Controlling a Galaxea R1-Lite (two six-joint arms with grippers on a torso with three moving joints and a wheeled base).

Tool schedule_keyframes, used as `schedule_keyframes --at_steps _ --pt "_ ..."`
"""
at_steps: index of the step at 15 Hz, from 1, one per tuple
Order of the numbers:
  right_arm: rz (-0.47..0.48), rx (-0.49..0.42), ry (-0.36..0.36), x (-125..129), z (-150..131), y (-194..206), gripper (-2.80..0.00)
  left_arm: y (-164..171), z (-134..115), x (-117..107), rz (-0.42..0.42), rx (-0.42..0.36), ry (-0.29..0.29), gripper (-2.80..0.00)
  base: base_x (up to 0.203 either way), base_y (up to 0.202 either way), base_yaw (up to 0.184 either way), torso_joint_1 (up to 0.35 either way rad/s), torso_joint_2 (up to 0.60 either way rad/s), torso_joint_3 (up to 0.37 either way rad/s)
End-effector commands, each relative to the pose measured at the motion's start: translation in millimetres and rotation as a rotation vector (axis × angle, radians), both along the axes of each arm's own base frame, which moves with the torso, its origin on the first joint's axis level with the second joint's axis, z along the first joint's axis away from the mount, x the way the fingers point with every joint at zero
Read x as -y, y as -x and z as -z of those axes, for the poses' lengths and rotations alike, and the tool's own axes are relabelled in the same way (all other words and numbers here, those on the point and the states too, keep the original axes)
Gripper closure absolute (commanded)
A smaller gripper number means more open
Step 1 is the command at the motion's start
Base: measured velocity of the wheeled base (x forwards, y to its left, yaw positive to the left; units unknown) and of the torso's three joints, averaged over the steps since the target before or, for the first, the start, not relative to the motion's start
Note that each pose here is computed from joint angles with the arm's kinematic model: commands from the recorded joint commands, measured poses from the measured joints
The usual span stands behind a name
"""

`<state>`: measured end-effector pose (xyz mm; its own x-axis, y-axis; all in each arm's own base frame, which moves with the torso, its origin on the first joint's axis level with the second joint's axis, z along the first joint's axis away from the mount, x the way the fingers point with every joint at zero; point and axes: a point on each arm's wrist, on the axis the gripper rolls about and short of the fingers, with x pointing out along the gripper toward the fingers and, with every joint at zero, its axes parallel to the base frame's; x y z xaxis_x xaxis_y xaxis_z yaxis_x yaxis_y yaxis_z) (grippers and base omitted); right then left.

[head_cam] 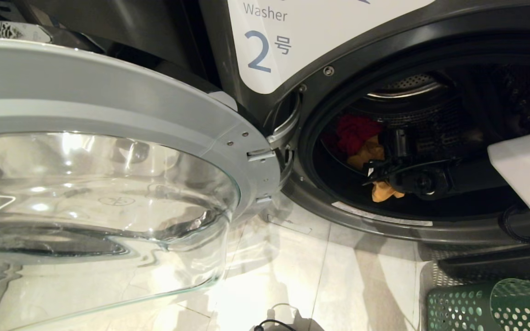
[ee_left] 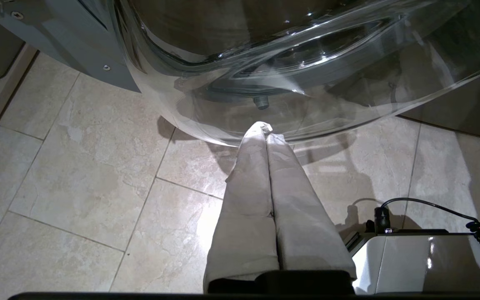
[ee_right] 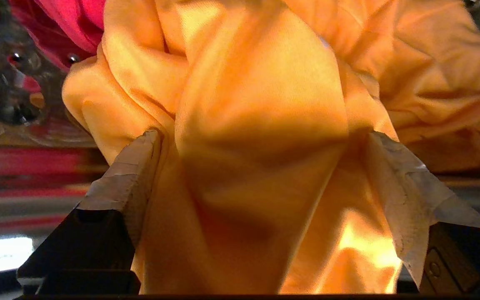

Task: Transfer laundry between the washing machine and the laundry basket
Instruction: Pick a cloth and place it into the basket

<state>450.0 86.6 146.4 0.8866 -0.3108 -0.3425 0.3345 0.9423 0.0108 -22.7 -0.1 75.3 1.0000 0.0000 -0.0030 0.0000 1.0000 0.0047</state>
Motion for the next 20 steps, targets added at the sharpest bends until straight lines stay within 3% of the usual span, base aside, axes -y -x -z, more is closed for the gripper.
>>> schedule_keyframes --at_steps 1,20 --pt "0.004 0.007 0.0 -0.3 0.7 -4.3 -2.8 0.0 0.0 0.0 0.0 0.0 0.0 0.0 0.0 0.0 0.0 0.0 0.0 0.0" --pt "0.009 -0.002 0.017 -2.0 -3.8 -7.5 -2.8 0.0 0.0 0.0 0.0 0.0 0.0 0.0 0.0 0.0 0.0 0.0 0.0 0.0"
